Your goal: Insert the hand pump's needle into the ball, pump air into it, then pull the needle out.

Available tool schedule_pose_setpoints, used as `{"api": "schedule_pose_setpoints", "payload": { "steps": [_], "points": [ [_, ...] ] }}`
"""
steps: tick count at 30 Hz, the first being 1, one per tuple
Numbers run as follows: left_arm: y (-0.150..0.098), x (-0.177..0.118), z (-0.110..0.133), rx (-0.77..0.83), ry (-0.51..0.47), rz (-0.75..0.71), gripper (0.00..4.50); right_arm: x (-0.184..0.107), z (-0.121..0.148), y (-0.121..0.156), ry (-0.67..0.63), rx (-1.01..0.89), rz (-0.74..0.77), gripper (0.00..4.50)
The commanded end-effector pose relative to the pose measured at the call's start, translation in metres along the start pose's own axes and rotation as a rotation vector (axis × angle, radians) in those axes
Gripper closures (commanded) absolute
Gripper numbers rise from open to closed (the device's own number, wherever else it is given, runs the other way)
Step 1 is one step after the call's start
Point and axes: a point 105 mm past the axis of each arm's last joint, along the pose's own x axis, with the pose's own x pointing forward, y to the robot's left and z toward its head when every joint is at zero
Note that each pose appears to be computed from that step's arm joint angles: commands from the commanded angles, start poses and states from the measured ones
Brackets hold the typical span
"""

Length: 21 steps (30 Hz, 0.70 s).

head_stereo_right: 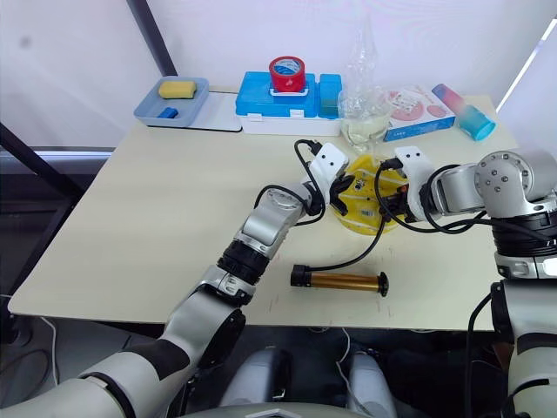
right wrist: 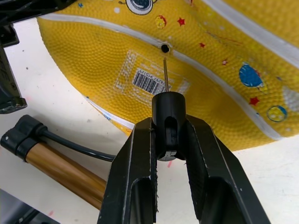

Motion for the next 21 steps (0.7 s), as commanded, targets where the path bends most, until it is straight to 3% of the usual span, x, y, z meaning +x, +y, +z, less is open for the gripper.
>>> {"api": "schedule_pose_setpoints", "payload": {
  "steps": [1,21],
  "points": [
    [-0.007,0.000,0.015,0.024,-0.054,-0.013,4.47,-0.003,0.008,0.002,-0.013,-0.016,0.000,4.19],
    [-0.011,0.001,0.015,0.023,-0.058,-0.029,4.47,0.010,0.010,0.005,0.013,-0.023,0.007,4.19]
  ]
}}
